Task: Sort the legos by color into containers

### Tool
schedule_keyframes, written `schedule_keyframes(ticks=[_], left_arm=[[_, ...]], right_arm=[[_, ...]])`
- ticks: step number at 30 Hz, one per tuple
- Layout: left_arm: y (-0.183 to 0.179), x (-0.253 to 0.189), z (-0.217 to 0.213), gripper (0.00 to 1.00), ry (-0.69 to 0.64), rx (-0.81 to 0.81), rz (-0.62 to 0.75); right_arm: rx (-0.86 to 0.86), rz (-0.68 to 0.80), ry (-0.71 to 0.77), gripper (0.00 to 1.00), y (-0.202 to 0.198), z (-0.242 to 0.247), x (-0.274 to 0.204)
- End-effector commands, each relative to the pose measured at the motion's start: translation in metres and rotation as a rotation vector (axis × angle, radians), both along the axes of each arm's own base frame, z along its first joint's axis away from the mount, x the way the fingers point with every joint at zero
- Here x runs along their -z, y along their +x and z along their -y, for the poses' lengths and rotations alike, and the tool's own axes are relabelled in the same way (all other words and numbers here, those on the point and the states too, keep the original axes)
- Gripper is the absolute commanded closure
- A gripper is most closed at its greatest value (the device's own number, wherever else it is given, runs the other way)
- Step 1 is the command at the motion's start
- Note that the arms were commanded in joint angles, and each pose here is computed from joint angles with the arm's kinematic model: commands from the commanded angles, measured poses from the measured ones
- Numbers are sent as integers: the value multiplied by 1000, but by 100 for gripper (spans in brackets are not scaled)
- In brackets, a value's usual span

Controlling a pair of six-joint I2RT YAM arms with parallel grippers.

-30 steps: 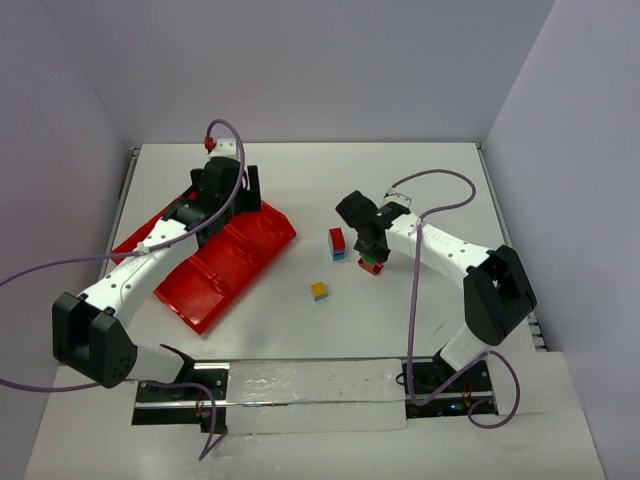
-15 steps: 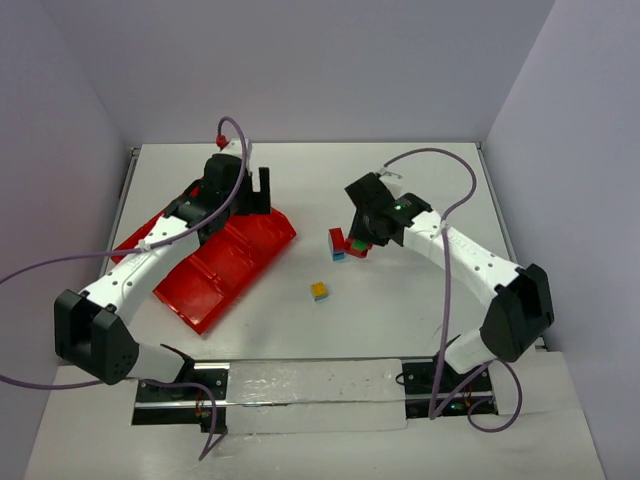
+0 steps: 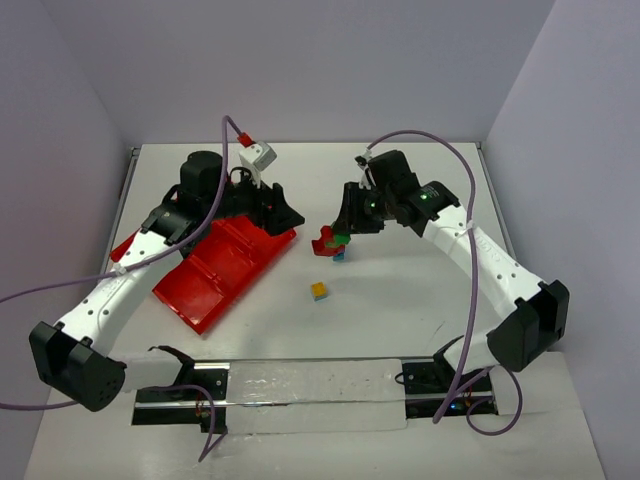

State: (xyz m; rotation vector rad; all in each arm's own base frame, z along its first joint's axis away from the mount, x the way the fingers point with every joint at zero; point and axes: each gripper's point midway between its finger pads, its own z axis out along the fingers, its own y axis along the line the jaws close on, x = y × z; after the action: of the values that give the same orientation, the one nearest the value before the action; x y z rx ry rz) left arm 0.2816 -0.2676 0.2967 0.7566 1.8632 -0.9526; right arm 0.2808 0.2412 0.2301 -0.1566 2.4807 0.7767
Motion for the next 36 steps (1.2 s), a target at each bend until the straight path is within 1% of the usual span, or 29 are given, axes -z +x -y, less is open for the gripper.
schedule_keyframes(ticks=[1, 3, 6, 12, 19, 25, 29, 34, 36], left_arm=[[-25, -5, 20, 6, -57, 201, 62], [-32, -3, 25, 6, -54, 235, 66], [-35, 1, 26, 6, -41, 242, 65], [-31, 23, 33, 15, 11, 231, 21], [-26, 47, 39, 14, 76, 198, -6], [-24, 51, 41, 14, 73, 178, -5], [-23, 50, 43, 22, 65, 178, 1], [-21, 50, 44, 27, 66, 171, 1], [-21, 48, 44, 31, 61, 169, 6]], right_arm=[[-157, -5, 111, 100, -7, -23, -23], [-161, -24, 120, 100, -5, -26, -21], [-171, -39, 144, 100, -3, -30, -24], [-172, -50, 182, 100, 4, -36, -30], [-194, -55, 204, 100, 3, -40, -34], [-209, -59, 212, 100, 0, -41, -33], [-217, -69, 223, 100, -2, -43, -32], [-225, -81, 237, 100, -3, -46, -33], [-230, -89, 243, 100, -3, -47, -32]])
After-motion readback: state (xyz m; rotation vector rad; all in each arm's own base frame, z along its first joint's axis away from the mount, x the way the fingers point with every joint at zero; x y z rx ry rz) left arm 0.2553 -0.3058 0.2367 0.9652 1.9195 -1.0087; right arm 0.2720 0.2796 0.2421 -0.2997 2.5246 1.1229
